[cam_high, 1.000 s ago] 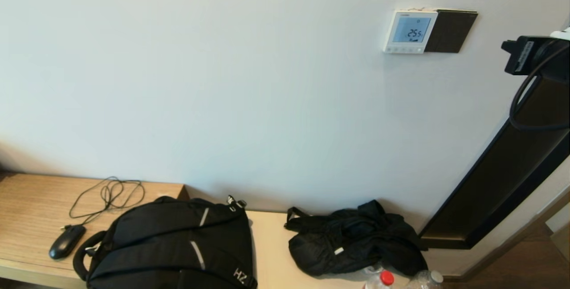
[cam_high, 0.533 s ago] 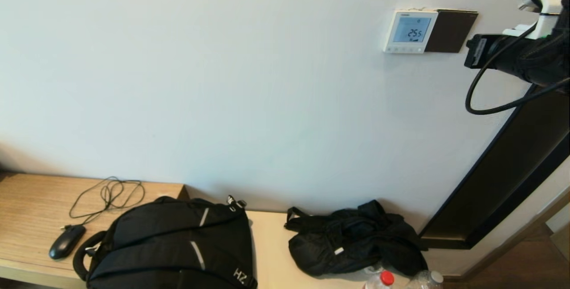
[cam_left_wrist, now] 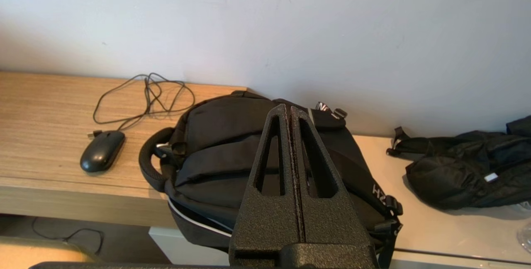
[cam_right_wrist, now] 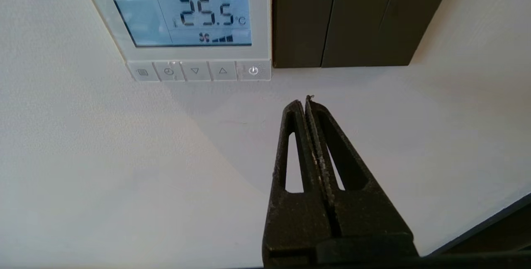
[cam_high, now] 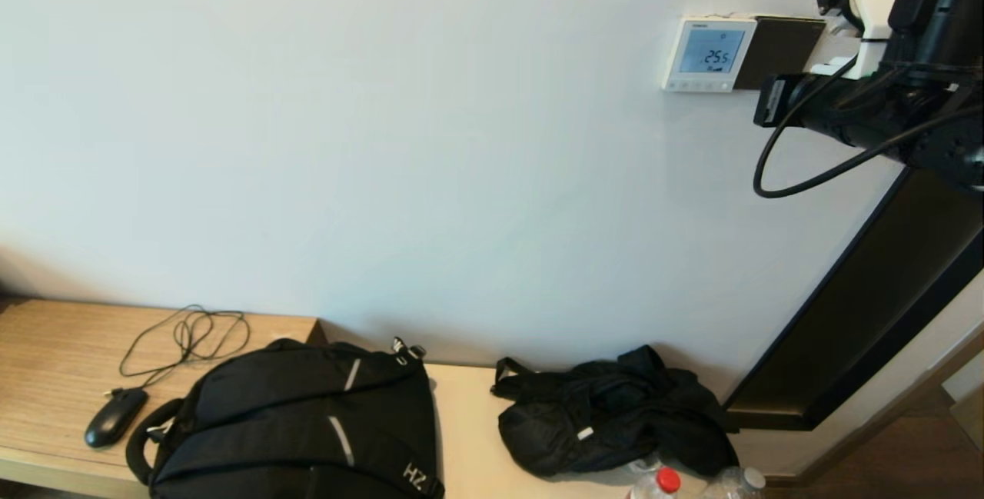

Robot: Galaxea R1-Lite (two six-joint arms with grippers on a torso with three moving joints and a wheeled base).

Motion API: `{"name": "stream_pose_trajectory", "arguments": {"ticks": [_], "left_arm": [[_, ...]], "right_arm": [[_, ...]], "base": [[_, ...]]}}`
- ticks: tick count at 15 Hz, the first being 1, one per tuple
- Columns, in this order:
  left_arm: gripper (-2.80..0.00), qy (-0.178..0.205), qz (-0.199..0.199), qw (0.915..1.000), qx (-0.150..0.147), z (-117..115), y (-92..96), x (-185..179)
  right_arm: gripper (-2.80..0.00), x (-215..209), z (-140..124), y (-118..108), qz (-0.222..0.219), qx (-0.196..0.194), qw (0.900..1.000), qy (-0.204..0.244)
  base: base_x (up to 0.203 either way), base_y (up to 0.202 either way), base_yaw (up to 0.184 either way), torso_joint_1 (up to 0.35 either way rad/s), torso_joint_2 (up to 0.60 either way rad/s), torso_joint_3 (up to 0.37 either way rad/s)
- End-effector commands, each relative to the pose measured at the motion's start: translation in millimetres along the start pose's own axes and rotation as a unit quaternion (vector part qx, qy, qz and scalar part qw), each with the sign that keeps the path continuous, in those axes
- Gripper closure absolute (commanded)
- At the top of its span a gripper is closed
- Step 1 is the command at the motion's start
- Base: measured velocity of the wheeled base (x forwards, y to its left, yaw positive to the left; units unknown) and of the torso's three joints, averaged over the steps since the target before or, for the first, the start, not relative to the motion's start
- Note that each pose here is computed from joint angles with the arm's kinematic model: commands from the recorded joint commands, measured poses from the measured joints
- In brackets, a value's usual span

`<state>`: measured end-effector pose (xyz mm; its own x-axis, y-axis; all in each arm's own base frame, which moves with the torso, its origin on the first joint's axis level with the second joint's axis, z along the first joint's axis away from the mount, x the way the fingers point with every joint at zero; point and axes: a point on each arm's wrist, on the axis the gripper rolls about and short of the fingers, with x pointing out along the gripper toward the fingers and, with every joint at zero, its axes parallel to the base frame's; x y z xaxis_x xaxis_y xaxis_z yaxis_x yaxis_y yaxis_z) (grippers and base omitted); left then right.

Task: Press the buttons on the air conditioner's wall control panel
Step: Turn off the central air conditioner

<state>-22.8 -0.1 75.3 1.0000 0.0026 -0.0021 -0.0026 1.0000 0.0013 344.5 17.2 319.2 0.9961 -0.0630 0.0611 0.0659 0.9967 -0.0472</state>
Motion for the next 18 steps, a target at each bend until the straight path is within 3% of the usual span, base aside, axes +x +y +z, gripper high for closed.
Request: {"name": "stream_pose_trajectory", "arguments": {"ticks": [1, 18], "left_arm": [[0.00, 0.000, 0.000, 1.0000, 0.000, 0.0, 0.0, 0.0], [0.00, 0.000, 0.000, 1.0000, 0.000, 0.0, 0.0, 0.0]], "right_arm": [[0.00, 9.6, -6.2, 2.2, 0.000, -0.001, 1.000, 0.007], [0.00, 37.6, -5.9, 24.4, 0.000, -0.004, 1.000, -0.007]], "base": [[0.000, 0.000, 0.000, 0.000, 0.00, 0.000], [0.000, 0.000, 0.000, 0.000, 0.00, 0.000]]}}
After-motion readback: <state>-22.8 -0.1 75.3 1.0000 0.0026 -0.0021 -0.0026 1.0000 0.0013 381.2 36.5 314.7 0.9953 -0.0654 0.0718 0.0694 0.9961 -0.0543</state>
